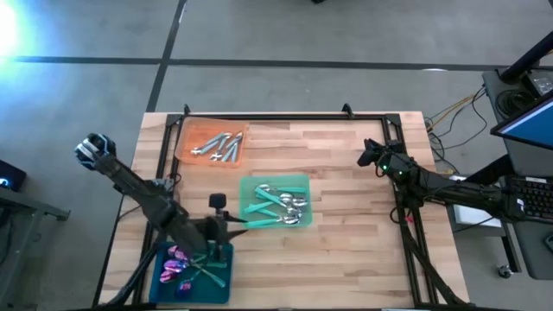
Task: Sort silverware by color (type)
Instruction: Return to Home Position
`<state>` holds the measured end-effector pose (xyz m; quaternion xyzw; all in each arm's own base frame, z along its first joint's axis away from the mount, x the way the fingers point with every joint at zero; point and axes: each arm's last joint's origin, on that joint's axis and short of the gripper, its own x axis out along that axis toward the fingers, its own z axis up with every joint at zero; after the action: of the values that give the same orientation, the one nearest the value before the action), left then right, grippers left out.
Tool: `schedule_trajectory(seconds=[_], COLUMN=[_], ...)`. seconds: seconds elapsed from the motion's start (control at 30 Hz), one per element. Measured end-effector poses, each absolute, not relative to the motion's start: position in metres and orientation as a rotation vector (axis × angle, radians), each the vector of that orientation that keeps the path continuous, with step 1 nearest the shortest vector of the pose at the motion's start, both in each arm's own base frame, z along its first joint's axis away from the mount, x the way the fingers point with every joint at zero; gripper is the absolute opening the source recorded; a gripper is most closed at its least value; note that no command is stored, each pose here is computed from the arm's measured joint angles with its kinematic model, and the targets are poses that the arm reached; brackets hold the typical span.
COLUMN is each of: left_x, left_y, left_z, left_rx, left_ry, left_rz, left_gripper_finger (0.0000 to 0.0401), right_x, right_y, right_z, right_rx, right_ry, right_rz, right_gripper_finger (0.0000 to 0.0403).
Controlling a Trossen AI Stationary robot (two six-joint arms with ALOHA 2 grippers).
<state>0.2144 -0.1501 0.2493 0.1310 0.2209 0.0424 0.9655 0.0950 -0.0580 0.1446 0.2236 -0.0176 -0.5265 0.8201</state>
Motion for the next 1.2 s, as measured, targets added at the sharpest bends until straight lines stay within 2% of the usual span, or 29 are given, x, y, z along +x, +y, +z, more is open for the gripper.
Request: schedule_trajectory(seconds=[0.17,0.47,0.73,1.03,1.2], left_x=[0.182,0.134,0.112,0.103,0.099], left_y=[-0.123,-0.083,-0.063,-0.055,-0.047], left_z=[0.237,0.190,0.158,0.159,0.171], left_rx=[0.152,-0.043,-0.067,-0.144,-0.052], left_ry=[0.235,0.194,0.169,0.069,-0.015], left_rz=[0.075,0.096,0.101,0.101,0.126], left_gripper_finger=[0.0098,0.0098,0.0098,0.0098,0.0098], right_x=[0.095,0.095,0.095,0.095,0.095], right_y=[-0.058,-0.058,-0.058,-0.058,-0.058], right_z=[0.145,0.145,0.145,0.145,0.145], right_rx=[0.476,0.476,0.477,0.477,0.477], right_ry=[-0.038,-0.037,-0.041,-0.044,-0.045], right_rz=[-1.121,-1.121,-1.120,-1.119,-1.119], right_gripper_finger=[0.0080,0.0073,0.0081,0.0080,0.0073])
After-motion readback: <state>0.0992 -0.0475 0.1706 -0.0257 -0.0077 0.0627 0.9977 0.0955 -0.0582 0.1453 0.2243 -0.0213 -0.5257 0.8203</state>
